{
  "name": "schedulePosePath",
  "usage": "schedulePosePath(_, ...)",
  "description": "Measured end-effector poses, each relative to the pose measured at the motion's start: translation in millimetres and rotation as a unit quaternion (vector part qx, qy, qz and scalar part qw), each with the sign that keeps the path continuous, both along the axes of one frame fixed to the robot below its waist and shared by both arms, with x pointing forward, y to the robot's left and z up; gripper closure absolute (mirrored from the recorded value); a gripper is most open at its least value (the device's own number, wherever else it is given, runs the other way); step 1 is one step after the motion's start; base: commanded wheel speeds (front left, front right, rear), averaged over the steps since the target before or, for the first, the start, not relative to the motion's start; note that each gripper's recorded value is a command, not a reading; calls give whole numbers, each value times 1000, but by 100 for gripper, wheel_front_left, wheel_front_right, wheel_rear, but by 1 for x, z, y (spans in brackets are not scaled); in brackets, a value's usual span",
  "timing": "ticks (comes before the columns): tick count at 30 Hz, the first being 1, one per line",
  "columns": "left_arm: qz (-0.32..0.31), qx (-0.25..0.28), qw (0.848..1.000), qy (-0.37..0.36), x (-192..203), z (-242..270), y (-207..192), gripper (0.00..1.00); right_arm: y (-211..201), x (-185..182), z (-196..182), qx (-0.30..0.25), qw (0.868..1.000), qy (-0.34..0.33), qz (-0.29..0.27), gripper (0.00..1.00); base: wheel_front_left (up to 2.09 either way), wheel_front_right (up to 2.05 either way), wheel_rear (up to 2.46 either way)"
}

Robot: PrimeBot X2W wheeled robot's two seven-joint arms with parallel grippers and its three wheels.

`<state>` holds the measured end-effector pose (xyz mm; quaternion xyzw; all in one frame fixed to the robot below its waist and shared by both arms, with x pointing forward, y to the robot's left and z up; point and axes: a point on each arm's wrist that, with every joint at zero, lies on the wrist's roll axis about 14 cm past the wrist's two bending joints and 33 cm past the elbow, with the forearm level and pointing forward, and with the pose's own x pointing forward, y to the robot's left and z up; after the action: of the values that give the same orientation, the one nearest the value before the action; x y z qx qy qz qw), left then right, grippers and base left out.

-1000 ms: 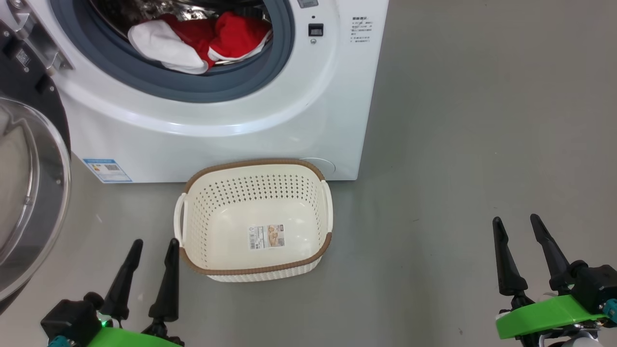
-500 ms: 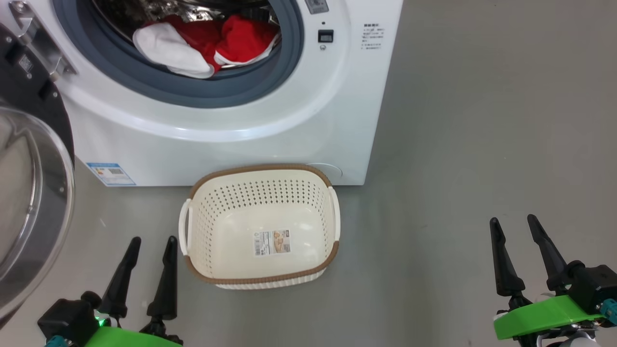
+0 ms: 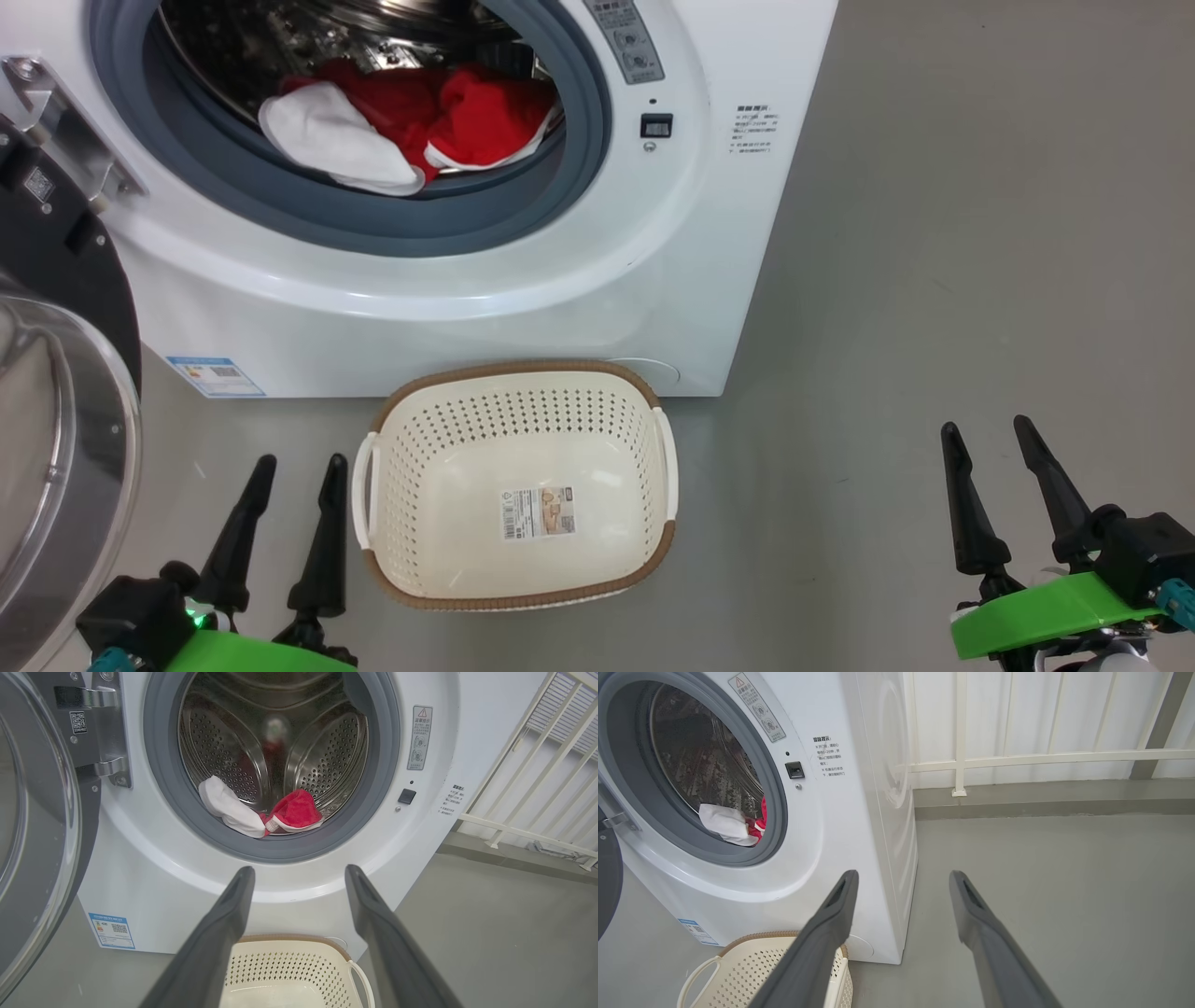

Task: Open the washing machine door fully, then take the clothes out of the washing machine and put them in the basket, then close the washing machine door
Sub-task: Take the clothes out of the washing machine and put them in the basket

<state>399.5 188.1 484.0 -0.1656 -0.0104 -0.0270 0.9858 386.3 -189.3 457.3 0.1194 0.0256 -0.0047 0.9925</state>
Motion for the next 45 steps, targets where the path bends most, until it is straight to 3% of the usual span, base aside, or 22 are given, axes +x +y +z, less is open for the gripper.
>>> schedulePosePath(14,-1,16,1000,24,7,-17,0,0,4,4,-10,1,1000,14,6,0,2,-2,0)
schedulePosePath(26,-55,90,994,20,96,-18,-27,0,11,26,-25,25,999,27,10,0,0,0,0)
schedulePosePath(32,-99,191,976,33,149,-28,-44,0,10,34,-34,31,999,36,8,0,0,0,0)
schedulePosePath(45,-142,332,930,73,246,-47,-62,0,-2,50,-57,41,997,57,-10,0,0,0,0)
